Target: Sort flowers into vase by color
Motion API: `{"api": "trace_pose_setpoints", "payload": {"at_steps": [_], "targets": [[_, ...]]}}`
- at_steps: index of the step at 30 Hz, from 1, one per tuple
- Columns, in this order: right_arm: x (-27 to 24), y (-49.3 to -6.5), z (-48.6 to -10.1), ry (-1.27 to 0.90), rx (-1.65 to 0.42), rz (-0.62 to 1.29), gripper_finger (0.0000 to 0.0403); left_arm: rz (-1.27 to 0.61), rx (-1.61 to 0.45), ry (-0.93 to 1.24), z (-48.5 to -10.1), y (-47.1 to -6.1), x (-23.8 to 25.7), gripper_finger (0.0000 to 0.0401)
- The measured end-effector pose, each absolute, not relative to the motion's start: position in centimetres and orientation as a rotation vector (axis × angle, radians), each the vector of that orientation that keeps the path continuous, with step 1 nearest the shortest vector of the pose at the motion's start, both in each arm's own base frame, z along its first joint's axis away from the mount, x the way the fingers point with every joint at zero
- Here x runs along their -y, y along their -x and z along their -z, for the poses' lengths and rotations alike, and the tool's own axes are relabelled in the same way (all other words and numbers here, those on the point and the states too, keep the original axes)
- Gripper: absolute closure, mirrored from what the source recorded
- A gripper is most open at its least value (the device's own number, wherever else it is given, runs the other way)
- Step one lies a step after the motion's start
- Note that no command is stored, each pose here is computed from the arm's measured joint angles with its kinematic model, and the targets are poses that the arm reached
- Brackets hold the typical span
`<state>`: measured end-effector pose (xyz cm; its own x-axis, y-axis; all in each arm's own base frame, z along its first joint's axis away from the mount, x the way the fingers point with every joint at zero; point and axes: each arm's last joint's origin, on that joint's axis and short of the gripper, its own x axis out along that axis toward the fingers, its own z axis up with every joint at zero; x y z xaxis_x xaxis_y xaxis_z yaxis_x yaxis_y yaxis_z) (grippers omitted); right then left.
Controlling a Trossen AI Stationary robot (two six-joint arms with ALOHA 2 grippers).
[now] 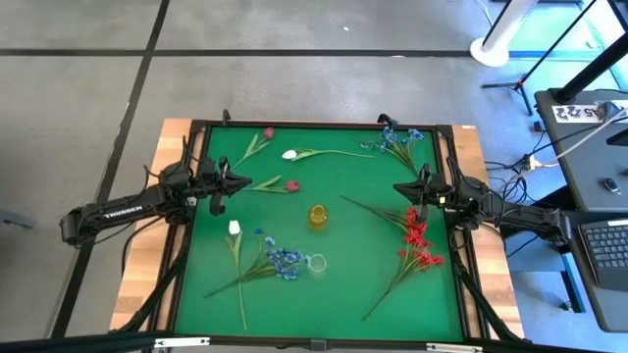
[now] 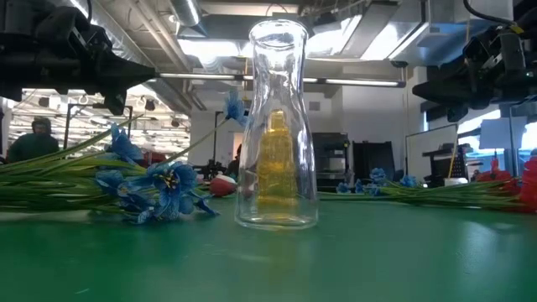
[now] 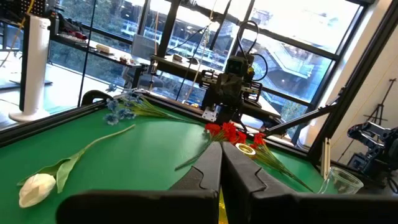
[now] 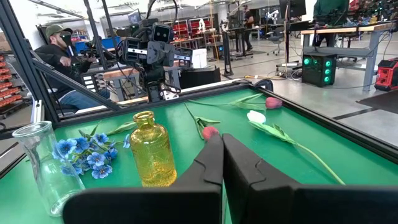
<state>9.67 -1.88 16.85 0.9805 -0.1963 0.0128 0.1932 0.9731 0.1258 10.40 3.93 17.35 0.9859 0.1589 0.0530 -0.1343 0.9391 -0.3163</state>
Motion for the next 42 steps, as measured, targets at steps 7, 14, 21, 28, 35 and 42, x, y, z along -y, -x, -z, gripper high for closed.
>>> {"api": "trace_pose_setpoints", "payload": {"at_steps": [7, 14, 21, 28, 35, 42], "targets": [[1.88, -9.66, -16.86, -0.125, 0.025, 0.197, 0.0402, -0.15, 0.078, 0.318, -17.35, -10.4, -3.93, 0.0401], [1.88, -9.67, -16.85, -0.125, 0.025, 0.197, 0.0402, -0.15, 0.078, 0.318, -17.34, -10.4, -3.93, 0.0401], [1.88, -9.67, -16.85, -0.125, 0.025, 0.197, 0.0402, -0.15, 0.078, 0.318, -17.36, -10.4, -3.93, 0.0401], [1.88, -9.67, -16.85, -0.125, 0.025, 0.197, 0.0402, -0.15, 0.078, 0.317, -17.35, -10.4, -3.93, 0.0401], [1.88, -9.66, -16.86, -0.125, 0.025, 0.197, 0.0402, -0.15, 0.078, 0.318, -17.36, -10.4, -3.93, 0.0401], [1.96, -9.65, -16.91, -0.124, 0.032, 0.224, 0.0402, -0.15, 0.078, 0.318, -17.34, -10.4, -3.93, 0.0401]]}}
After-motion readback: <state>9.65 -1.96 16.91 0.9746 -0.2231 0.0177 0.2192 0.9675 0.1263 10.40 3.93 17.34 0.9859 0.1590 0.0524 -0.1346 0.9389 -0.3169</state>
